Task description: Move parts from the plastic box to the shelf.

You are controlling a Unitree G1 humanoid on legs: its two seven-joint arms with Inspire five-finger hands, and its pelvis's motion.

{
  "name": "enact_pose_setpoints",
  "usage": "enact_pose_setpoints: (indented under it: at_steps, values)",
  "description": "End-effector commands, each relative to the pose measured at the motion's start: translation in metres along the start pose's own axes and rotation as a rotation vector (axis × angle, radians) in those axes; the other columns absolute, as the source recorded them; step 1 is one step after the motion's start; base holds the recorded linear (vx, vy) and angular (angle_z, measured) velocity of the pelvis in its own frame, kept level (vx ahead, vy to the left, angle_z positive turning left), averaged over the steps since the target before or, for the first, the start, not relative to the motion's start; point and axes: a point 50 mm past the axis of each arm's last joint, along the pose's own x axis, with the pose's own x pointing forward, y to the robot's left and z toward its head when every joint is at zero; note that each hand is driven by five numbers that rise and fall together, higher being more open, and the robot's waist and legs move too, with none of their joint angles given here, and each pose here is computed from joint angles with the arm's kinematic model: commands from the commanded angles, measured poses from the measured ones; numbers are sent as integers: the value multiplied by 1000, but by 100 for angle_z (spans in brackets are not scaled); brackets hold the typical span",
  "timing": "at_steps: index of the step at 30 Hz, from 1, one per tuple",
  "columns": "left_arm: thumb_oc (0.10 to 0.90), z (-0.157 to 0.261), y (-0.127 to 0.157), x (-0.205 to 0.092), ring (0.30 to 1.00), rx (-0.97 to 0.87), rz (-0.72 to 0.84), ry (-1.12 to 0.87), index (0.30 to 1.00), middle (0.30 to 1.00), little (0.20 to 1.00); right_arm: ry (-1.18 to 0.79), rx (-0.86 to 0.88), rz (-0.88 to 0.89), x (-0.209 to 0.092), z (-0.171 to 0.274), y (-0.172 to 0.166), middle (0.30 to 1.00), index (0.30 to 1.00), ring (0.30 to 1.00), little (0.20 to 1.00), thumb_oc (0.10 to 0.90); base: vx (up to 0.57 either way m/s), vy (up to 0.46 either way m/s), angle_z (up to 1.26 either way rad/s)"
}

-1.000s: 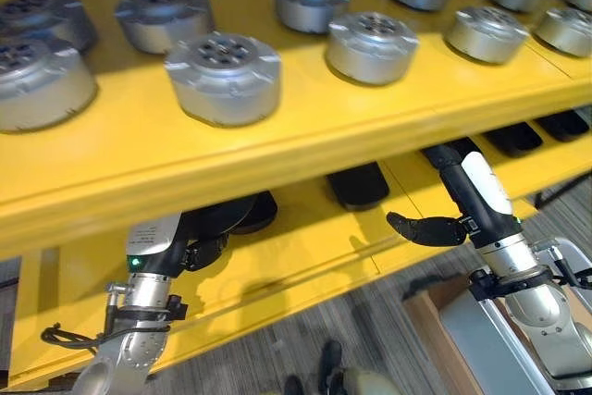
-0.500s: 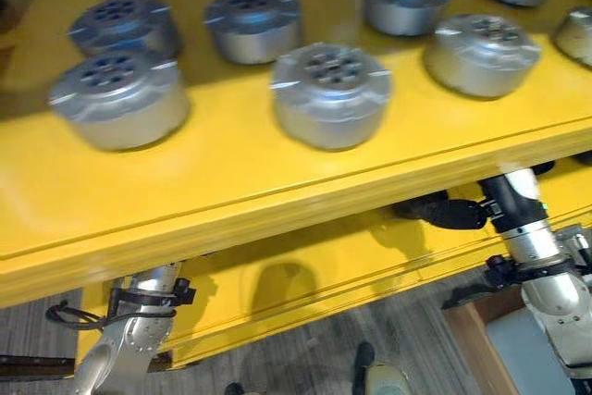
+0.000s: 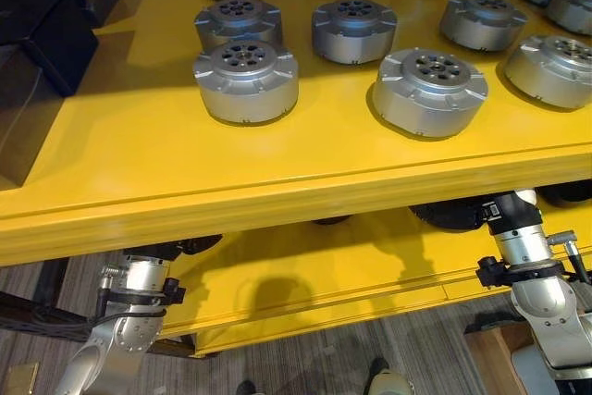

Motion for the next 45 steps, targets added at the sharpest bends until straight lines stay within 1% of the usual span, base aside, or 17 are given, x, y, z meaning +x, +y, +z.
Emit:
enact_pose_setpoints:
  at_steps: [1, 9, 14, 20, 24, 28, 33, 36, 38, 45]
  values:
    - [400, 33, 42, 25, 300, -45, 278, -212, 300, 300, 300, -199, -36, -151, 17, 31, -28, 1000, 1000, 1000, 1000, 900, 31, 56, 8]
    - [400, 26, 47, 25, 300, 14, 298, -179, 300, 300, 300, -192, -17, -144, 24, 29, -24, 1000, 1000, 1000, 1000, 900, 25, 46, 5]
    - [400, 19, 52, 27, 300, 50, 324, -154, 300, 300, 300, -182, -23, -168, 28, 26, -26, 1000, 1000, 1000, 1000, 900, -41, -23, 5]
    - [400, 13, 63, 31, 300, 100, 393, -135, 300, 300, 300, -207, -13, -208, 38, 30, -31, 1000, 1000, 1000, 1000, 900, -115, -22, 11]
    - [400, 10, 74, 35, 300, 139, 483, -114, 300, 300, 300, -272, -18, -233, 48, 41, -36, 1000, 1000, 1000, 1000, 900, -93, -1, 6]
    - [400, 8, 75, 38, 300, 152, 537, -90, 300, 300, 300, -311, -15, -258, 60, 49, -38, 1000, 1000, 1000, 1000, 900, -105, -17, 8]
    - [400, 10, 75, 40, 300, 158, 559, -90, 300, 300, 300, -346, -5, -273, 68, 56, -38, 1000, 1000, 1000, 1000, 900, -58, -16, -5]
    - [400, 12, 77, 44, 300, 181, 564, -107, 300, 300, 300, -366, 1, -273, 73, 61, -38, 1000, 1000, 1000, 1000, 900, -5, -9, -5]
    - [400, 15, 80, 53, 300, 228, 558, -132, 300, 300, 300, -381, -1, -271, 78, 65, -38, 1000, 1000, 1000, 1000, 900, 78, -7, -2]
    - [400, 13, 81, 74, 300, 298, 527, -147, 300, 300, 300, -376, -29, -293, 86, 66, -42, 1000, 1000, 1000, 1000, 900, 10, 3, 0]
